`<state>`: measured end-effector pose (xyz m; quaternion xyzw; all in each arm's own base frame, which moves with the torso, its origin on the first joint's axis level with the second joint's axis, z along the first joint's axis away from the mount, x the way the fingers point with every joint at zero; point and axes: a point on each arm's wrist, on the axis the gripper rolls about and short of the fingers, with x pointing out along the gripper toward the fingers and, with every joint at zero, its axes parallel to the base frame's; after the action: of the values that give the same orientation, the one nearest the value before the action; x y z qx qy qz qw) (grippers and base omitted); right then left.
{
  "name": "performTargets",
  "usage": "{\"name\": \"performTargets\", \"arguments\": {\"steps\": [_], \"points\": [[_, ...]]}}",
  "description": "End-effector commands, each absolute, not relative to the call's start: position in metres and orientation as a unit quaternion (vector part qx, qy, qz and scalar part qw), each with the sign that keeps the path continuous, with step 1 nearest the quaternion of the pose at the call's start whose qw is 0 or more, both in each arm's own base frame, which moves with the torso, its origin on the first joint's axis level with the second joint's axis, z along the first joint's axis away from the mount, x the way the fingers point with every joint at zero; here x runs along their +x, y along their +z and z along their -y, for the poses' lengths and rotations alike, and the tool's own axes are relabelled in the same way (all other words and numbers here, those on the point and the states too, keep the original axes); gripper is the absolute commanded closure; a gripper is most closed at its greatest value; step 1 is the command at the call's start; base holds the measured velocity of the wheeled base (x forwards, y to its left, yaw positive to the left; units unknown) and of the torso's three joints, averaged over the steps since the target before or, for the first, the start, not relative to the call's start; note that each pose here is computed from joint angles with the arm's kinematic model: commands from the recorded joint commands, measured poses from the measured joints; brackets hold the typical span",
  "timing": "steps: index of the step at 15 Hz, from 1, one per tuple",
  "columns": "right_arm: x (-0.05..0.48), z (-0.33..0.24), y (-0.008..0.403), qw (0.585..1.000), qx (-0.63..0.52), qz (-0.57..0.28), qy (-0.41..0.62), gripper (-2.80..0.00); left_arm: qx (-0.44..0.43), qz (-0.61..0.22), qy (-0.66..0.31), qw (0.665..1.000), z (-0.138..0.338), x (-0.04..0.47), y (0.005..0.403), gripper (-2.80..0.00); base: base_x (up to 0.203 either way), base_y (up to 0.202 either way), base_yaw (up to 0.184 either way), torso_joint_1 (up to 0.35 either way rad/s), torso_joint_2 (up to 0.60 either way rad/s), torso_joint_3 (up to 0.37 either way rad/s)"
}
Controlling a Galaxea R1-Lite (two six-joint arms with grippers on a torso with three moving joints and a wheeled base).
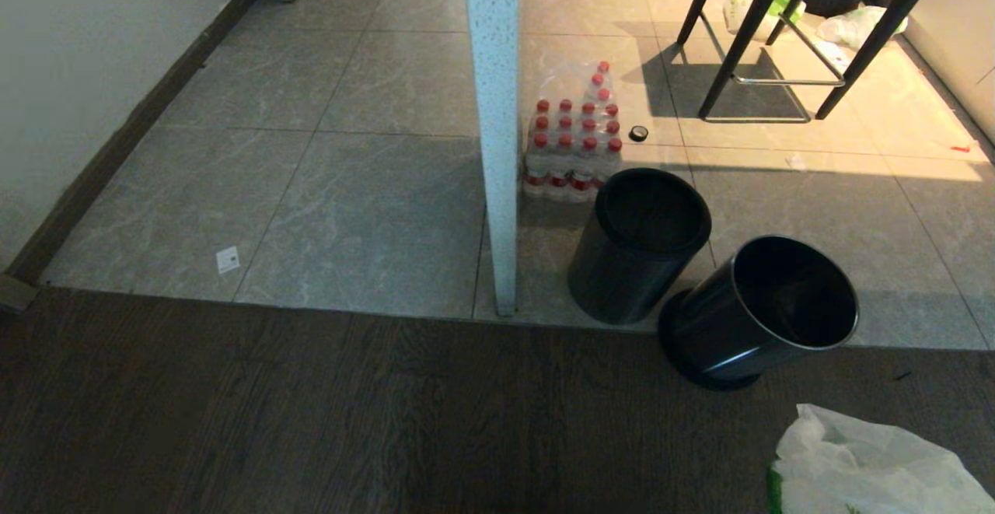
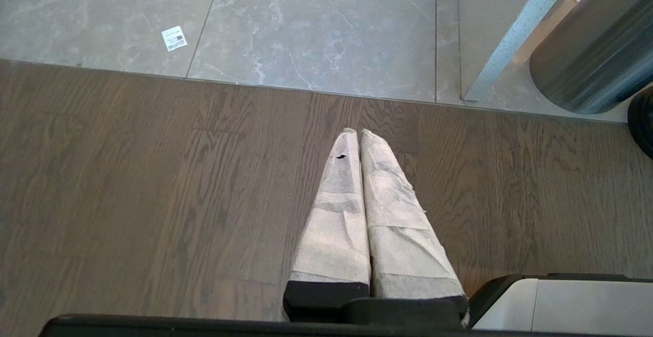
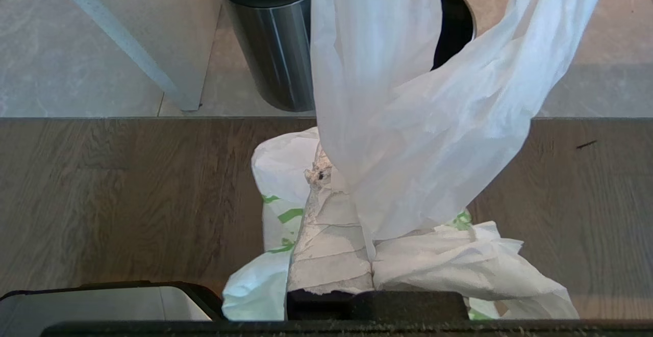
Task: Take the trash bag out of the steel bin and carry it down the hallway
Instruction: Put the trash bag at the door
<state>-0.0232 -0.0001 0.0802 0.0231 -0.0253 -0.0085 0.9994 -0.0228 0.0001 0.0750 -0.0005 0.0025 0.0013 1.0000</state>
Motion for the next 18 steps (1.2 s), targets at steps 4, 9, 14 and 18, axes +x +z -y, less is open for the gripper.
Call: {"name": "performTargets", "arguments": {"steps": [4, 9, 14, 18], "points": [[-0.0229, 0.0001, 0.0798, 0.999, 0.03, 0.024, -0.009, 0.0, -0.001, -0.002, 0.002, 1.0, -0.0001, -0.0228, 0.075, 0.0, 0.0, 0.0, 0.0, 0.0, 0.0, 0.0], [-0.0228, 0.0, 0.0762, 1.0, -0.009, 0.006, -0.008, 0.0, -0.001, -0.002, 0.002, 1.0, -0.0001, -0.0228, 0.075, 0.0, 0.0, 0.0, 0.0, 0.0, 0.0, 0.0], [-0.0227, -0.0006, 0.0751, 0.998, -0.058, 0.0, 0.007, 0.0, -0.001, -0.002, 0.002, 1.0, -0.0001, -0.0228, 0.075, 0.0, 0.0, 0.0, 0.0, 0.0, 0.0, 0.0], [-0.0229, -0.0006, 0.0749, 0.999, -0.045, -0.002, 0.006, 0.0, -0.001, -0.002, 0.002, 1.0, -0.0001, -0.0228, 0.075, 0.0, 0.0, 0.0, 0.0, 0.0, 0.0, 0.0]]}}
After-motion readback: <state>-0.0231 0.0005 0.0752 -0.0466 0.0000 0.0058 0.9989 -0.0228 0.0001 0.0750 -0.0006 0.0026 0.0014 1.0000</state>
